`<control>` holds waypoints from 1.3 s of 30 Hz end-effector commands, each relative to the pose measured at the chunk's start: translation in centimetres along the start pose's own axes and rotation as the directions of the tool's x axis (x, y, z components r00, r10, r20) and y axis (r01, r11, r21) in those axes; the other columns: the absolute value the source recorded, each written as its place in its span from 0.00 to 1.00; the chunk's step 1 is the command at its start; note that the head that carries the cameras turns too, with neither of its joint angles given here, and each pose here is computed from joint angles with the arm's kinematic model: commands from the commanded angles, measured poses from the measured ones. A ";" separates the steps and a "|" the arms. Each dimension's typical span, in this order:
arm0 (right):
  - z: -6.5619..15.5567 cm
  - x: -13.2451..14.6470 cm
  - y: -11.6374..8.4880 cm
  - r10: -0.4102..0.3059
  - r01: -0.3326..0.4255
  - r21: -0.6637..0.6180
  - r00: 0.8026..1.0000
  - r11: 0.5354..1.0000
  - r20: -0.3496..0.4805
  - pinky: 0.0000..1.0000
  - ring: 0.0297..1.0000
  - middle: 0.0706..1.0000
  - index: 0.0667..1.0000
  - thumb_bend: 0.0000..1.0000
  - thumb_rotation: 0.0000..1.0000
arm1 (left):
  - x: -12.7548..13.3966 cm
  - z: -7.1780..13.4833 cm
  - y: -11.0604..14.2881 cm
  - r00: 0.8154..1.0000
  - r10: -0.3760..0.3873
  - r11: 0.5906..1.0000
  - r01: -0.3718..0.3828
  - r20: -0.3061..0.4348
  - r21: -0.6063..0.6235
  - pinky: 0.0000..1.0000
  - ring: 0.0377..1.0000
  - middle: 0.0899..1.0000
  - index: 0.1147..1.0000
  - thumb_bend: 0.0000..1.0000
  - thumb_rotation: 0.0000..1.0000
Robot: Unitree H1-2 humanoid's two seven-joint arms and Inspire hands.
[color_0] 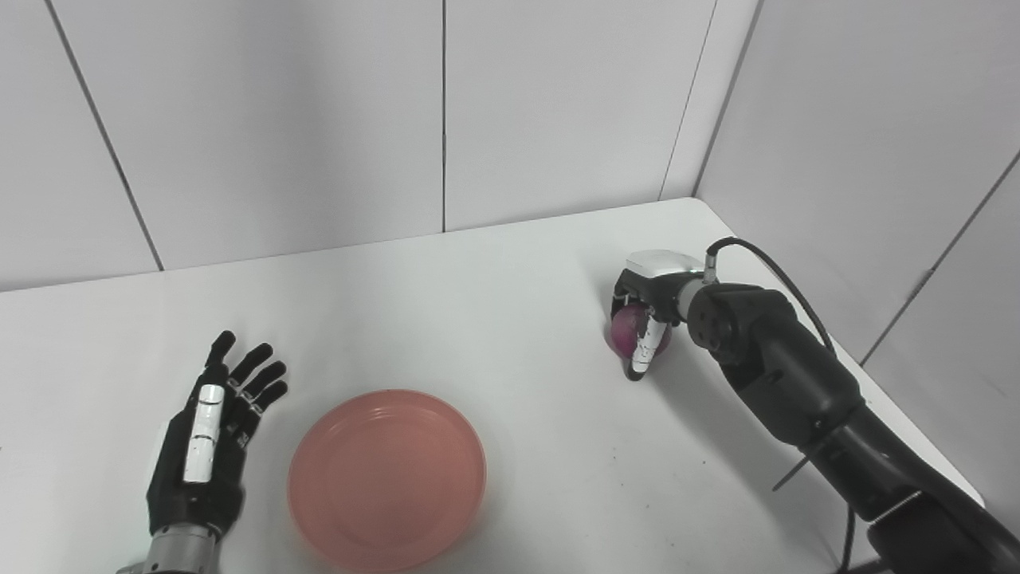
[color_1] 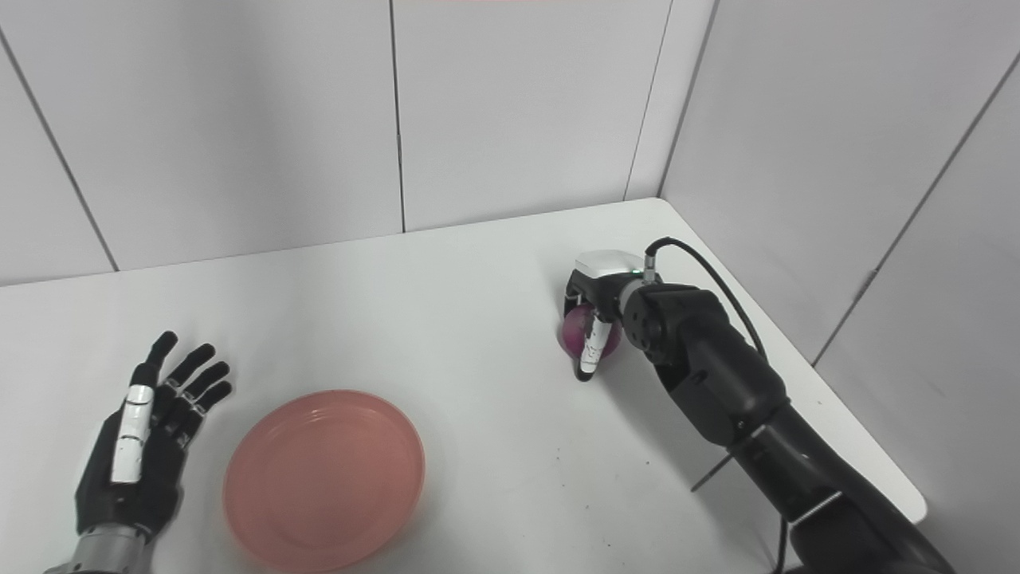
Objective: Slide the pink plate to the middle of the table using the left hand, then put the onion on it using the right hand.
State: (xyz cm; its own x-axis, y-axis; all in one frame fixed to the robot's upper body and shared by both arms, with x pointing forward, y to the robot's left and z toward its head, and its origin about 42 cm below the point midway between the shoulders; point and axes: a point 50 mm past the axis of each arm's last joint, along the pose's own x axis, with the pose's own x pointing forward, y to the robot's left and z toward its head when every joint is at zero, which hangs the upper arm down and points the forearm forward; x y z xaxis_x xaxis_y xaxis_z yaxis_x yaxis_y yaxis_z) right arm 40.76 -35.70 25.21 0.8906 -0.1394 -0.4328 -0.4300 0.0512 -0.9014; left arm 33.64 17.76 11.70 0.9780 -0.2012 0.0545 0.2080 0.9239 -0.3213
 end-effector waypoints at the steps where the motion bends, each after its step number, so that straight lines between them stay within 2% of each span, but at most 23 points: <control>1: -0.7 -0.6 -2.3 -0.065 0.065 -0.029 0.998 0.997 -0.019 0.34 0.41 0.50 0.44 0.52 0.00 | 0.2 0.1 -0.5 1.000 -0.010 1.000 0.010 -0.010 -0.006 0.82 0.80 0.82 0.93 0.67 0.74; 4: -0.2 -1.1 -2.7 -0.074 0.074 -0.032 0.997 0.997 0.007 0.39 0.43 0.50 0.42 0.52 0.00 | 0.2 0.1 -0.5 1.000 -0.007 1.000 0.007 -0.012 -0.008 0.81 0.79 0.82 0.92 0.67 0.73; 9: 1.4 -2.2 -4.1 -0.116 0.120 -0.070 0.991 0.990 0.062 0.36 0.42 0.50 0.43 0.52 0.00 | 0.2 0.0 -0.7 1.000 -0.010 1.000 0.010 -0.010 -0.010 0.82 0.79 0.82 0.92 0.67 0.73; 12: 2.4 -2.9 -4.8 -0.136 0.143 -0.079 0.987 0.987 0.086 0.39 0.44 0.49 0.42 0.52 0.00 | 0.2 -0.1 -0.9 1.000 -0.010 1.000 0.010 -0.008 -0.012 0.82 0.80 0.82 0.93 0.67 0.73; 17: 4.1 -4.0 -6.0 -0.163 0.176 -0.089 0.976 0.980 0.144 0.35 0.42 0.48 0.44 0.52 0.00 | 0.1 -0.1 -1.3 1.000 -0.004 1.000 0.004 -0.009 -0.013 0.82 0.79 0.83 0.93 0.66 0.73; 22: 6.0 -5.3 -7.1 -0.184 0.207 -0.109 0.965 0.972 0.190 0.37 0.42 0.49 0.44 0.52 0.00 | 0.0 -0.2 -1.7 1.000 -0.001 1.000 0.001 -0.014 -0.009 0.83 0.80 0.83 0.93 0.66 0.73; 23: 6.4 -5.6 -7.3 -0.186 0.211 -0.114 0.962 0.971 0.199 0.33 0.40 0.46 0.47 0.52 0.00 | 0.0 -0.2 -1.8 1.000 -0.002 1.000 0.002 -0.015 -0.008 0.84 0.80 0.84 0.93 0.65 0.74; 31: 9.7 -7.6 -8.7 -0.229 0.272 -0.087 0.914 0.958 0.335 0.29 0.37 0.43 0.50 0.52 0.00 | 0.1 -0.3 -2.6 1.000 0.002 1.000 -0.002 -0.015 -0.011 0.81 0.80 0.83 0.93 0.66 0.74; 36: 11.5 -8.6 -9.3 -0.251 0.315 -0.088 0.871 0.945 0.422 0.29 0.37 0.42 0.49 0.52 0.00 | 0.2 -0.5 -3.5 1.000 0.003 1.000 -0.003 -0.011 0.000 0.81 0.80 0.83 0.93 0.66 0.75; 39: 12.5 -9.1 -9.5 -0.261 0.334 -0.065 0.830 0.940 0.493 0.27 0.36 0.41 0.50 0.51 0.00 | 0.3 -0.6 -4.2 1.000 0.002 1.000 -0.002 -0.012 0.010 0.82 0.80 0.83 0.93 0.64 0.76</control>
State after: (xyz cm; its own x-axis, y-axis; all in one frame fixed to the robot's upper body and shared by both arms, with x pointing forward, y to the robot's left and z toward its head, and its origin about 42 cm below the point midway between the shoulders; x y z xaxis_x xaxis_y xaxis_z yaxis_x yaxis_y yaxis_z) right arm 38.77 -23.34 34.49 0.9219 0.3000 -0.2451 -0.2383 -0.0596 -0.9694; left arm 33.15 14.52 12.04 0.9791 -0.2004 0.0348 0.2011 0.9288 -0.3113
